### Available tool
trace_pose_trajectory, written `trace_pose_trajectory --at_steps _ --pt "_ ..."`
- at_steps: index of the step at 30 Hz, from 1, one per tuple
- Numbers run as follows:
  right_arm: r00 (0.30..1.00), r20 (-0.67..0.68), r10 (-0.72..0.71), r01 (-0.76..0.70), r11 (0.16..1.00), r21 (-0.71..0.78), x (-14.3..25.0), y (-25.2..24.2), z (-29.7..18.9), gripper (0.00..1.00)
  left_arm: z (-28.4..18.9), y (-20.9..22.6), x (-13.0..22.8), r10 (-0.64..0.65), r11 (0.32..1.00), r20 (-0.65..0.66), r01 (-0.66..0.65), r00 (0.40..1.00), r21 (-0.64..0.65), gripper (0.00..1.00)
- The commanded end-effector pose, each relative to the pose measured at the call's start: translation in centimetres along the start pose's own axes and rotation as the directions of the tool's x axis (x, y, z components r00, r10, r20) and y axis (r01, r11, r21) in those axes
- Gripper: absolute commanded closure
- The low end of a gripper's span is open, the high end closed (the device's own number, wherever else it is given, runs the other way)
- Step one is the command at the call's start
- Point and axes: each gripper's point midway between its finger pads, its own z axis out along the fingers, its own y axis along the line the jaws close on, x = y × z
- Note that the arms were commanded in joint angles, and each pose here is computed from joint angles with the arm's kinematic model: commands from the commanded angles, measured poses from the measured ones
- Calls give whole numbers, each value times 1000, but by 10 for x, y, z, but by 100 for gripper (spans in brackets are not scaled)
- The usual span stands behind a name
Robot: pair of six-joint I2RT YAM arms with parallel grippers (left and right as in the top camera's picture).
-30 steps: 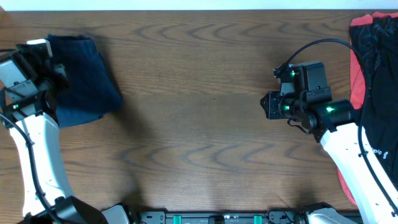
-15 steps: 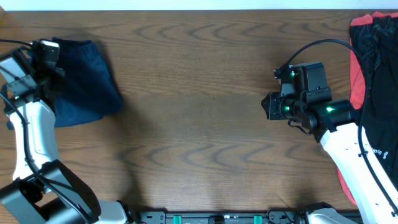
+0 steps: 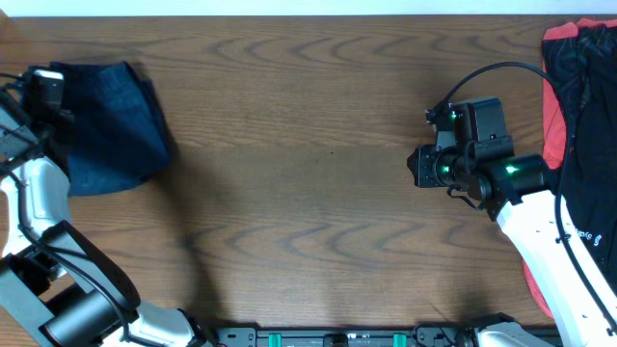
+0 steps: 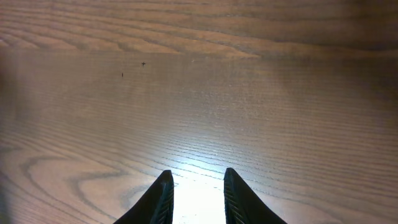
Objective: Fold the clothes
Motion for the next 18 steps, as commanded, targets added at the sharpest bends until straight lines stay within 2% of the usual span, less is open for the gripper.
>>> trace_pose_trajectory --at_steps 1,6,7,8,9,14,18 --pt "1000 -2 0 0 1000 12 0 -4 1 74 -2 26 -9 21 997 28 -19 999 -69 94" --pt "1000 -4 1 -1 1000 12 0 -4 1 74 3 27 -8 58 995 33 -55 998 -79 94" --pt "1000 -6 1 -1 1000 13 1 -5 1 74 4 28 -9 58 995 36 -55 998 -83 91" --pt "1000 -8 1 -1 1000 14 1 -5 1 74 6 30 -8 57 994 41 -53 998 -91 69" --pt "1000 -9 2 -2 1000 20 2 -6 1 74 7 33 -9 55 994 46 -50 997 -101 0" --pt "1000 -16 4 -3 999 50 4 -11 0 74 3 58 -14 -84 977 96 101 992 -188 2" --pt "1000 -12 4 -3 998 55 3 -12 1 74 1 55 -21 -179 964 129 200 975 -172 2"
